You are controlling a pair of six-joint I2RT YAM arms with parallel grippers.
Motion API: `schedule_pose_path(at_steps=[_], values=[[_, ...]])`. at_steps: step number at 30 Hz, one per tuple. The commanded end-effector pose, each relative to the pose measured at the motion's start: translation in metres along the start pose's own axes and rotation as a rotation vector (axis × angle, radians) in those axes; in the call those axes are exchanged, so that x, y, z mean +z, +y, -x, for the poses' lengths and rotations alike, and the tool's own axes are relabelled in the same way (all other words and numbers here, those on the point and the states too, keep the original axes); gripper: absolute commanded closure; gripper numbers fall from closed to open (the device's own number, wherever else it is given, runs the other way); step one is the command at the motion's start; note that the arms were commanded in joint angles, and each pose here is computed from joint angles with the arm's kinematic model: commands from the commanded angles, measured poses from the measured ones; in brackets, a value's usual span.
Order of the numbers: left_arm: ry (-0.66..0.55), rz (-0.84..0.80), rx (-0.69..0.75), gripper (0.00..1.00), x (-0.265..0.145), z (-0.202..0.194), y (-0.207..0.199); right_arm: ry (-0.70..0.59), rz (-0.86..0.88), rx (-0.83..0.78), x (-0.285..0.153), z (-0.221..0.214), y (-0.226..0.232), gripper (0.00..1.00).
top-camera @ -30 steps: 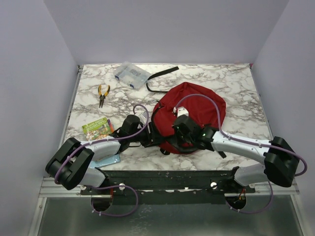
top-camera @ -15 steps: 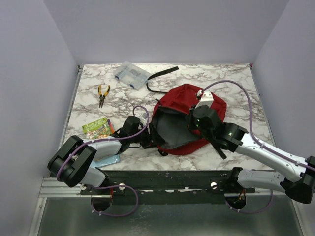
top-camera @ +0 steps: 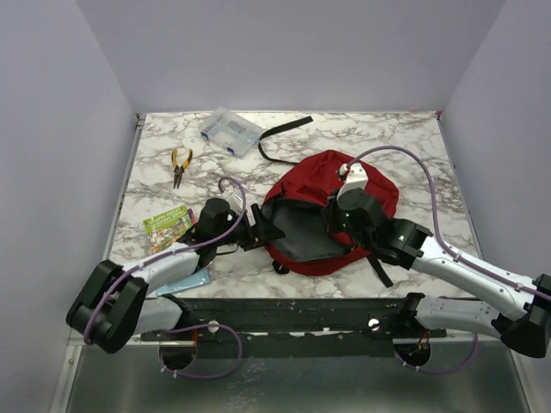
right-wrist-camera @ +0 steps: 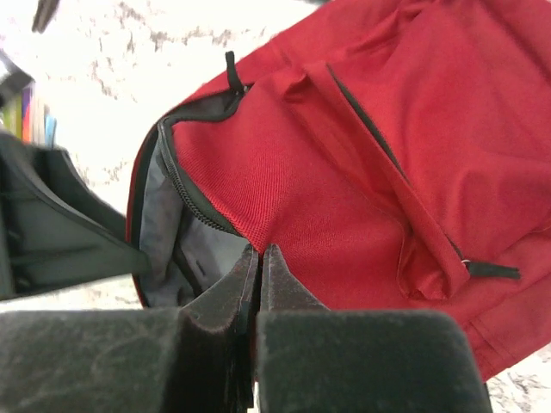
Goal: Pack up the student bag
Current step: Adjust the student bag at the center of the board.
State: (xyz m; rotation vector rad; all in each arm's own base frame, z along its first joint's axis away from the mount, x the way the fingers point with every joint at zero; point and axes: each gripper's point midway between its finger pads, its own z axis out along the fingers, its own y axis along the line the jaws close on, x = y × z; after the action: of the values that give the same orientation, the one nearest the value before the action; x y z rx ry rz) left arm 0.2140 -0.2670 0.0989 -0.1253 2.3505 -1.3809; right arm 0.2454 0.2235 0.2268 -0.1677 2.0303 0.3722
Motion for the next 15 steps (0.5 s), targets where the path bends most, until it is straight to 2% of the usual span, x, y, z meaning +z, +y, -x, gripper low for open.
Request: schedule_pose_path(at_steps=[1, 4, 7, 11, 15], values=[[-0.058, -0.104, 0.071, 0.19, -0.03, 0.011, -0.017, 0.083, 0.146, 0.014, 0.008, -0.027, 0.029, 0.95], [-0.1, -0.118, 0.098, 0.15, -0.053, 0.017, -0.021, 0.169, 0.241, 0.004, 0.009, -0.053, 0.044, 0.81], [-0.132, -0.054, 0.17, 0.12, -0.075, 0.019, -0.024, 0.211, 0.286, 0.009, 0.008, -0.064, 0.051, 0.66], [-0.231, 0.085, 0.281, 0.08, -0.114, 0.031, -0.031, 0.208, 0.316, 0.014, 0.005, -0.056, 0.06, 0.49], [-0.377, 0.261, 0.342, 0.07, -0.157, 0.049, -0.03, 0.19, 0.374, 0.041, 0.002, -0.038, 0.078, 0.38]])
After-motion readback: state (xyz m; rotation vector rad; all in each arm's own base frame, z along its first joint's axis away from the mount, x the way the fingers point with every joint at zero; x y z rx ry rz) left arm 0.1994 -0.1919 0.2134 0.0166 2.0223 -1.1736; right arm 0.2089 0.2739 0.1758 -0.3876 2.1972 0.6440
